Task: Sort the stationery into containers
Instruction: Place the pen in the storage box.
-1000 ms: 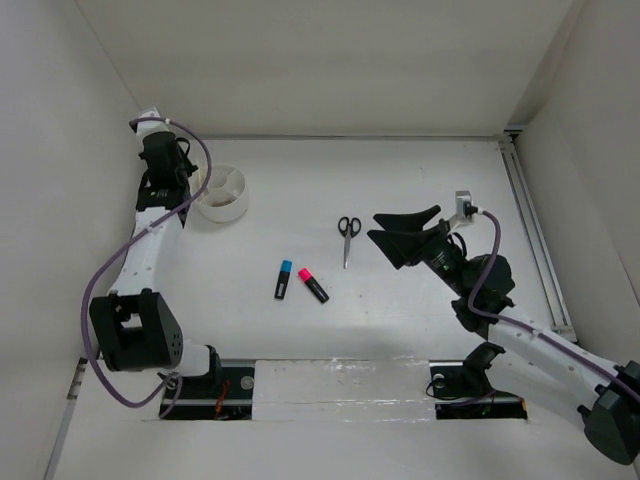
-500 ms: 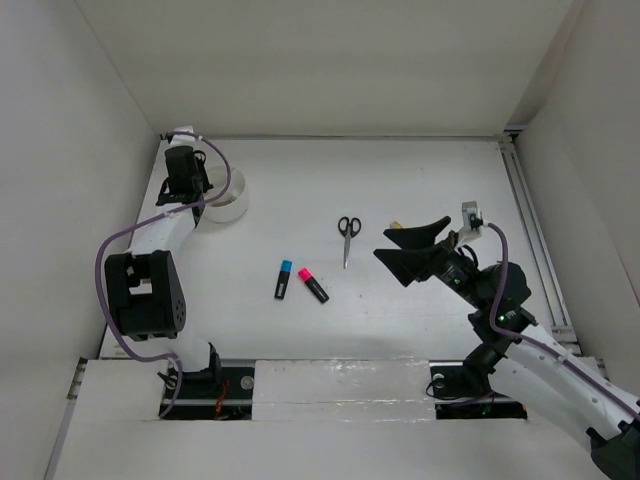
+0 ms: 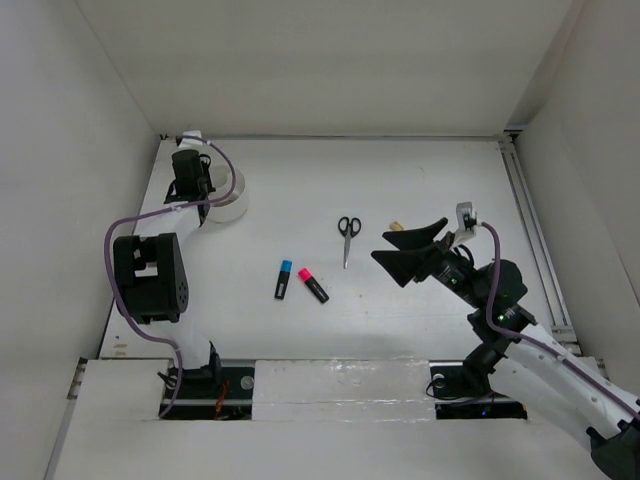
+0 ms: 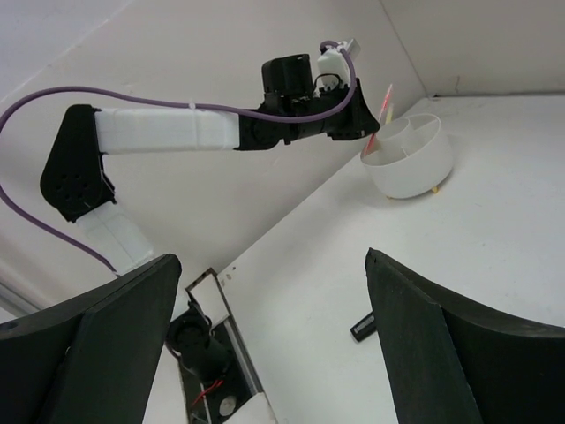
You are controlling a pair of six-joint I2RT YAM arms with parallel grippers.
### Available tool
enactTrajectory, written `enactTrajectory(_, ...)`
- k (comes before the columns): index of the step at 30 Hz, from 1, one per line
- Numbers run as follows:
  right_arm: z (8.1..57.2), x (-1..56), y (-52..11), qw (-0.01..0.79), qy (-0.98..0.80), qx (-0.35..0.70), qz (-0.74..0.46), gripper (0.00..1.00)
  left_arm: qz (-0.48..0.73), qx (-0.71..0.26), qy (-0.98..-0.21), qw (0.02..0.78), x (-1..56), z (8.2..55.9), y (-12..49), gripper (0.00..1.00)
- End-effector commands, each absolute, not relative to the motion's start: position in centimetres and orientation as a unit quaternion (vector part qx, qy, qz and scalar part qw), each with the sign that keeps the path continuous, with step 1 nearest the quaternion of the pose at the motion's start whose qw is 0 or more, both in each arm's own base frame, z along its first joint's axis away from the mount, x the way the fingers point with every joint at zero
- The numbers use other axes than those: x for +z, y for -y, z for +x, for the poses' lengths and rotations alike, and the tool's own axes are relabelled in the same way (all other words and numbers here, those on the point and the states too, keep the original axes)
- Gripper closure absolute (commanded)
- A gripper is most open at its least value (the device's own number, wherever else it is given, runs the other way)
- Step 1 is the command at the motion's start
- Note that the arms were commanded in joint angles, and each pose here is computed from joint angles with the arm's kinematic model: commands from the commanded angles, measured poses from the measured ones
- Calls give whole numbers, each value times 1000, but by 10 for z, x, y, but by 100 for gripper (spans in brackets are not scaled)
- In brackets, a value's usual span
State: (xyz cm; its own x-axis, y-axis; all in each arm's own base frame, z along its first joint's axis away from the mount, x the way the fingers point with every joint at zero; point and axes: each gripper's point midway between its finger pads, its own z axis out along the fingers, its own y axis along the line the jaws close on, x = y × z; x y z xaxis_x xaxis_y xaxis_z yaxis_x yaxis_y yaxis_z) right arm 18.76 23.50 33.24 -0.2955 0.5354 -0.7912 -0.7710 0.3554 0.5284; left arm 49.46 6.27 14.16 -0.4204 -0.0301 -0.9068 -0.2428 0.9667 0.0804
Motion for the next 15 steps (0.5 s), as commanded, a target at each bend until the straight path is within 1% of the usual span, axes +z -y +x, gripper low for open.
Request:
enactTrajectory(1,185,357,-232,605,-554,561,-111,8,-85,111,-807,574,170,509,-69,100)
enactTrajectory(7,189,352,-234,600,-561,559,-110,8,-86,110,-799,585,176,513,-70,100)
enactTrajectory(15,190,351,-238,598,-562,560,-114,8,-99,107,-806,574,155,504,-69,100)
